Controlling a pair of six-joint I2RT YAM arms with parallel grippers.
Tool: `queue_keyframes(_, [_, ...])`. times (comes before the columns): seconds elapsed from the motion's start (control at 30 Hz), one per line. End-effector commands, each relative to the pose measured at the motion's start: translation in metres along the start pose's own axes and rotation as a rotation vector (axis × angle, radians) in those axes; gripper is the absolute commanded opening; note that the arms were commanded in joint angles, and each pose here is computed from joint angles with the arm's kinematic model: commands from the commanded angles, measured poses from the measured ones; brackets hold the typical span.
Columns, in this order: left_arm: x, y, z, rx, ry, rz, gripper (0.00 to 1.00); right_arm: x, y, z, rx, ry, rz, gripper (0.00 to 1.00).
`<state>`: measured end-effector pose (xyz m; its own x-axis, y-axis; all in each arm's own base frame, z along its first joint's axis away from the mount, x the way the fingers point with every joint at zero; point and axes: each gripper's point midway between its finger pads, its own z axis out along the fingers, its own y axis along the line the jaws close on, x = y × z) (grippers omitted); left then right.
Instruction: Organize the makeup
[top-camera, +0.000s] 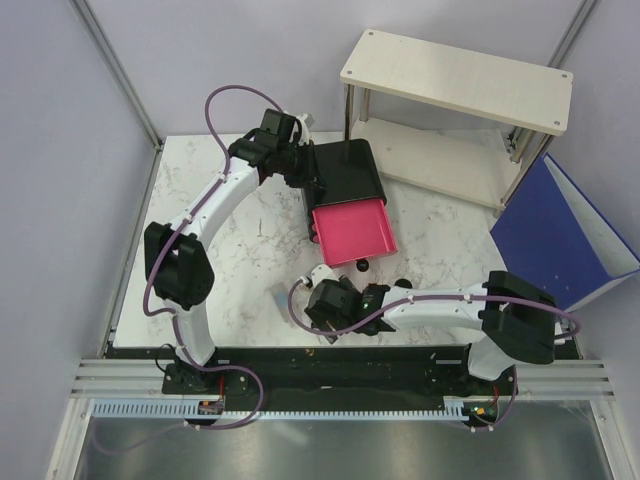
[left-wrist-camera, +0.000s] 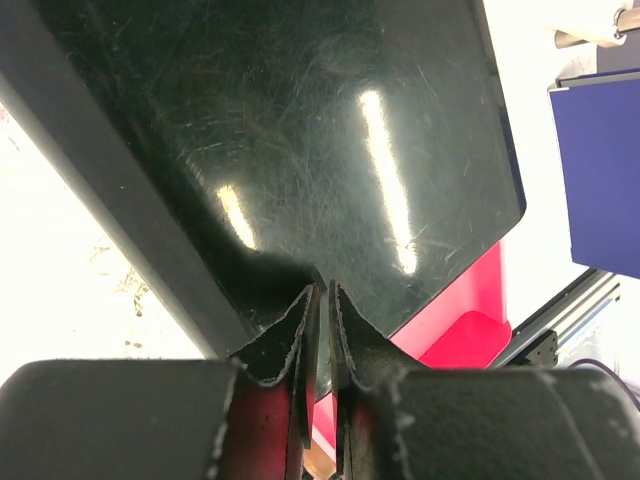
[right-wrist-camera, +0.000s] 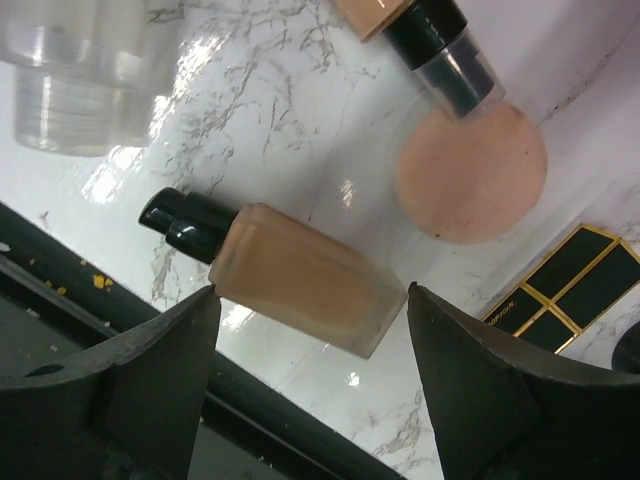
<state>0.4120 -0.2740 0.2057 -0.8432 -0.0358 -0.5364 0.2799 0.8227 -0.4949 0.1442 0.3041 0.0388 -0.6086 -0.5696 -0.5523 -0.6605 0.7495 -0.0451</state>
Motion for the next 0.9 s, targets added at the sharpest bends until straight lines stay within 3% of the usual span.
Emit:
queue_keyframes(0.0, [0.054, 0.04, 0.006, -0.142, 0.19, 0.007, 0.17, -0.015, 0.004, 0.008, 0.024, -0.042, 0.001, 0.8])
queue_keyframes(0.2, [0.058, 0.042, 0.008, -0.144, 0.202, 0.007, 0.17, -0.016, 0.018, 0.01, -0.016, -0.039, -0.011, 0.61])
queue_keyframes(0.27, [0.059, 0.042, 0.008, -0.142, 0.203, 0.006, 0.17, -0.016, 0.021, 0.009, -0.022, -0.042, -0.013, 0.47])
queue_keyframes(0.3, [0.059, 0.042, 0.008, -0.145, 0.205, 0.006, 0.17, -0.016, 0.021, 0.008, -0.023, -0.042, -0.011, 0.33])
queue_keyframes(0.37, [0.059, 0.043, 0.009, -0.147, 0.206, 0.005, 0.17, -0.015, 0.025, 0.006, -0.034, -0.041, -0.02, 0.2])
queue_keyframes(0.4, [0.059, 0.044, 0.009, -0.147, 0.206, 0.006, 0.17, -0.015, 0.026, 0.005, -0.037, -0.042, -0.023, 0.07])
queue_keyframes(0.43, [0.059, 0.044, 0.009, -0.149, 0.206, 0.005, 0.17, -0.015, 0.026, 0.004, -0.037, -0.041, -0.027, 0.02])
queue_keyframes(0.87, [0.061, 0.046, 0.013, -0.151, 0.215, 0.004, 0.16, -0.029, 0.028, -0.028, -0.047, -0.091, -0.032, 0.0])
